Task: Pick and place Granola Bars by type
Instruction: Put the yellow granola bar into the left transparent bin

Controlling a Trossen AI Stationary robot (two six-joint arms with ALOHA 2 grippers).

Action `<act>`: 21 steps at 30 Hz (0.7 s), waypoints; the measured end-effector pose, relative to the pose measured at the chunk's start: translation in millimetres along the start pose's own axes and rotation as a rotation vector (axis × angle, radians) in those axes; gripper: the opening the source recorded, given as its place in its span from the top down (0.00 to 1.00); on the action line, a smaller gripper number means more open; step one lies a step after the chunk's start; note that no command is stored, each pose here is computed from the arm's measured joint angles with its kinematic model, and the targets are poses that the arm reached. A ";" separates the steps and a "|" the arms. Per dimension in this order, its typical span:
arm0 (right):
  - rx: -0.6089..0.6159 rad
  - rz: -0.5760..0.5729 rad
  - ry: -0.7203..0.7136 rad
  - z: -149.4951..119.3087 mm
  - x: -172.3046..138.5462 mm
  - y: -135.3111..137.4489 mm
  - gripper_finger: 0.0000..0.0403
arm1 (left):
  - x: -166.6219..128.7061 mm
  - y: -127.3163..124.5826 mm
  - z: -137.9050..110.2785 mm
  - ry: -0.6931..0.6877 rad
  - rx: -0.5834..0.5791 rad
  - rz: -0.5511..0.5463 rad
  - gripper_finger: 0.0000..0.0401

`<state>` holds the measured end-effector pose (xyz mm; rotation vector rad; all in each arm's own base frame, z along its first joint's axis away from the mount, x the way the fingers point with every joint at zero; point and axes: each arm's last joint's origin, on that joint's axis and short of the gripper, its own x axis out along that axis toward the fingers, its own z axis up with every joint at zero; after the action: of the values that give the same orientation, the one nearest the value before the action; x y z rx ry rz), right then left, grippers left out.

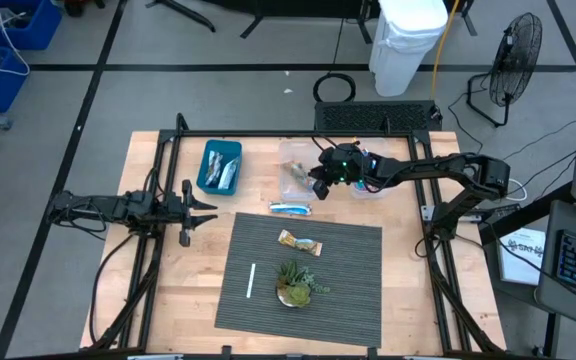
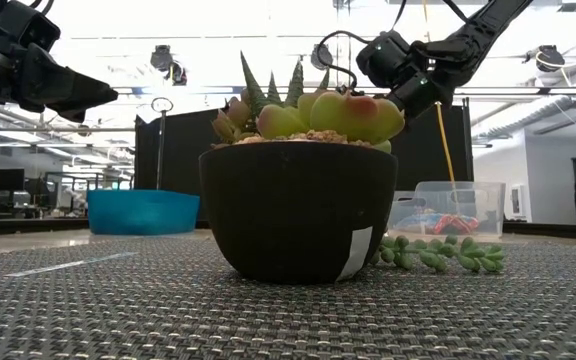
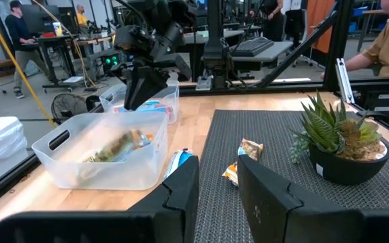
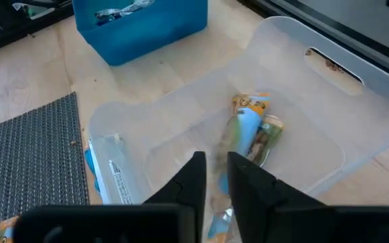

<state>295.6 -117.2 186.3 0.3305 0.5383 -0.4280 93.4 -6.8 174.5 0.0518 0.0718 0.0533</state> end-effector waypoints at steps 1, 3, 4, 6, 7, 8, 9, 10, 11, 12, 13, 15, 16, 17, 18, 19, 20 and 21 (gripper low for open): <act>0.000 0.000 0.000 0.0 0.0 0.0 0.85 | 0.0 0.0 0.0 0.000 0.000 0.000 0.73; 0.000 -0.001 0.000 0.0 0.0 0.0 0.82 | 0.0 0.0 0.0 0.000 0.000 0.000 0.73; 0.000 -0.001 0.000 0.0 0.0 0.0 0.81 | 0.0 0.0 0.0 0.000 0.000 0.000 0.73; 0.000 -0.001 0.000 0.0 0.0 0.0 0.79 | 0.0 0.0 0.0 0.000 0.000 0.000 0.73; 0.000 -0.001 0.000 0.0 0.0 0.0 0.78 | 0.0 0.0 0.0 0.000 0.000 0.000 0.73; 0.000 0.003 -0.001 0.1 0.0 0.3 0.78 | 0.0 0.0 0.0 0.000 0.000 0.000 0.73; -0.002 0.017 -0.003 0.4 0.0 1.2 0.77 | 0.0 0.0 0.0 0.000 0.000 0.000 0.73; -0.007 0.046 -0.006 0.8 0.0 3.1 0.77 | 0.0 0.0 0.0 0.000 0.000 0.000 0.73; -0.017 0.086 -0.013 1.7 -0.1 5.7 0.76 | 0.0 0.0 0.0 0.000 0.000 0.000 0.73; -0.036 0.141 -0.023 2.7 -0.4 9.6 0.76 | 0.0 0.0 0.0 0.000 0.000 0.000 0.73; -0.056 0.209 -0.033 3.9 -0.9 14.8 0.76 | 0.0 0.0 0.0 0.000 0.000 0.000 0.73; -0.100 0.339 -0.063 6.1 -2.6 26.9 0.77 | 0.0 0.0 0.0 -0.001 0.000 0.000 0.73; -0.122 0.389 -0.076 6.4 -3.6 33.8 0.77 | 0.0 0.0 0.1 -0.001 0.000 0.000 0.73; -0.147 0.430 -0.084 6.0 -4.7 40.7 0.77 | 0.0 0.0 0.1 -0.001 0.000 0.000 0.73; -0.174 0.462 -0.089 4.6 -5.7 48.0 0.77 | 0.0 0.0 0.0 0.000 0.000 0.000 0.73; -0.199 0.482 -0.088 2.5 -6.7 54.9 0.77 | 0.0 0.0 0.1 -0.001 0.000 0.000 0.73; -0.221 0.500 -0.084 0.0 -7.6 61.6 0.77 | 0.0 0.0 0.1 -0.001 0.000 0.000 0.73; -0.241 0.517 -0.073 -3.1 -8.6 68.1 0.77 | 0.0 0.0 0.1 -0.001 0.000 0.000 0.73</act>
<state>319.8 -54.6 201.5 0.2095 0.4080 0.1243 93.4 -6.8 174.6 0.0517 0.0712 0.0535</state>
